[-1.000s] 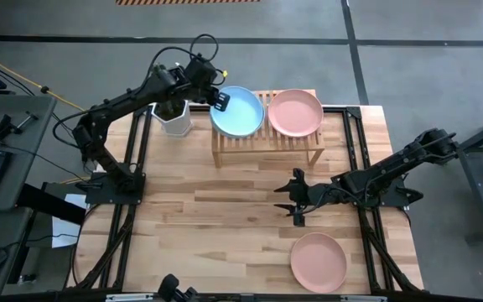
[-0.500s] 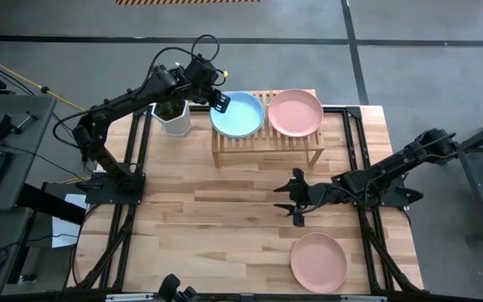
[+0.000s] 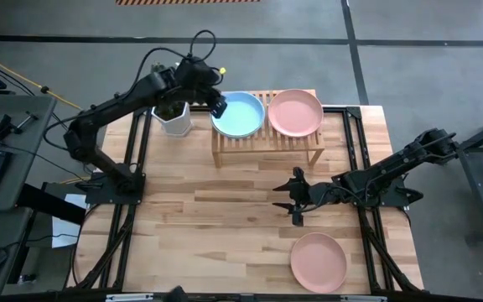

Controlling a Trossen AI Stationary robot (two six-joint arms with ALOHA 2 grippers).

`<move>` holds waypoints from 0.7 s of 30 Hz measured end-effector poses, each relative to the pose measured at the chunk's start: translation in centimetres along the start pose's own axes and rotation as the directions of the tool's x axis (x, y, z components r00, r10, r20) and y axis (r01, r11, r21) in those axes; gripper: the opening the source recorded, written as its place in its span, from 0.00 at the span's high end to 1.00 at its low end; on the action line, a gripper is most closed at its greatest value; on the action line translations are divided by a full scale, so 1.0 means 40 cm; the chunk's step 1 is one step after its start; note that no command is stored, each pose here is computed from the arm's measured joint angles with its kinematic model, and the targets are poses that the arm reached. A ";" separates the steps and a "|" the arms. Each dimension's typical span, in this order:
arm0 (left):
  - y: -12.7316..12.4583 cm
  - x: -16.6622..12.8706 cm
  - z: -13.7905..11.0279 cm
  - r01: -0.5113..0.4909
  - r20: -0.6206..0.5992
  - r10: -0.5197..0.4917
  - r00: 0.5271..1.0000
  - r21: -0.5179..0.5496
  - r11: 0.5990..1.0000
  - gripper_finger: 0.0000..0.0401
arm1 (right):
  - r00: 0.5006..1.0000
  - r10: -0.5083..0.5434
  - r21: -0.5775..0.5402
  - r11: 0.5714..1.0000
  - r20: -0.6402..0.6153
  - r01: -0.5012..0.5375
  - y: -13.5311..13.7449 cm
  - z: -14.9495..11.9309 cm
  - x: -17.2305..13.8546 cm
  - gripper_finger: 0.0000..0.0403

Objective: Place and stack plates onto a shelf
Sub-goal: Stack the light red plate on top of the light red plate on the shelf

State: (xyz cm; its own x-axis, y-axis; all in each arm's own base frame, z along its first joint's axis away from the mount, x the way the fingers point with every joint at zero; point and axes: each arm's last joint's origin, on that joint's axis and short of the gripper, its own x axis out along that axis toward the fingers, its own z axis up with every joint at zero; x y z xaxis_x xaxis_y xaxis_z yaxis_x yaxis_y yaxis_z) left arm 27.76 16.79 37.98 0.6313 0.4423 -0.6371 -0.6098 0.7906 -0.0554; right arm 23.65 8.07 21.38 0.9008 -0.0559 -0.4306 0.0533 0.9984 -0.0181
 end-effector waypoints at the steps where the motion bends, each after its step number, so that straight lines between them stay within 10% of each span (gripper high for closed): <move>1: -0.020 -0.012 0.005 0.040 0.032 -0.041 0.999 0.025 0.999 0.71 | 1.000 0.000 0.001 1.000 0.000 0.000 0.000 0.000 0.000 0.51; 12: -0.276 -0.103 -0.041 0.303 0.263 -0.395 0.880 0.331 0.894 0.71 | 1.000 -0.001 -0.005 1.000 -0.007 0.001 0.000 -0.002 0.000 0.51; 21: -0.290 -0.095 -0.252 0.414 0.410 -0.500 0.763 0.285 0.865 0.71 | 1.000 0.002 -0.030 1.000 -0.025 -0.003 -0.001 -0.006 0.000 0.51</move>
State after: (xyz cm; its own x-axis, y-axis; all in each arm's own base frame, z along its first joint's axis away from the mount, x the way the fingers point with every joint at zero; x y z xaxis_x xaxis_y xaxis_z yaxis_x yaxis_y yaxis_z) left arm 27.61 1.70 33.30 0.9830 0.1152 -0.1431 -0.1292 0.9872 -0.0930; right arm 23.52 8.04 21.17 0.8897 -0.0540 -0.4533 0.0381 0.9983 -0.0441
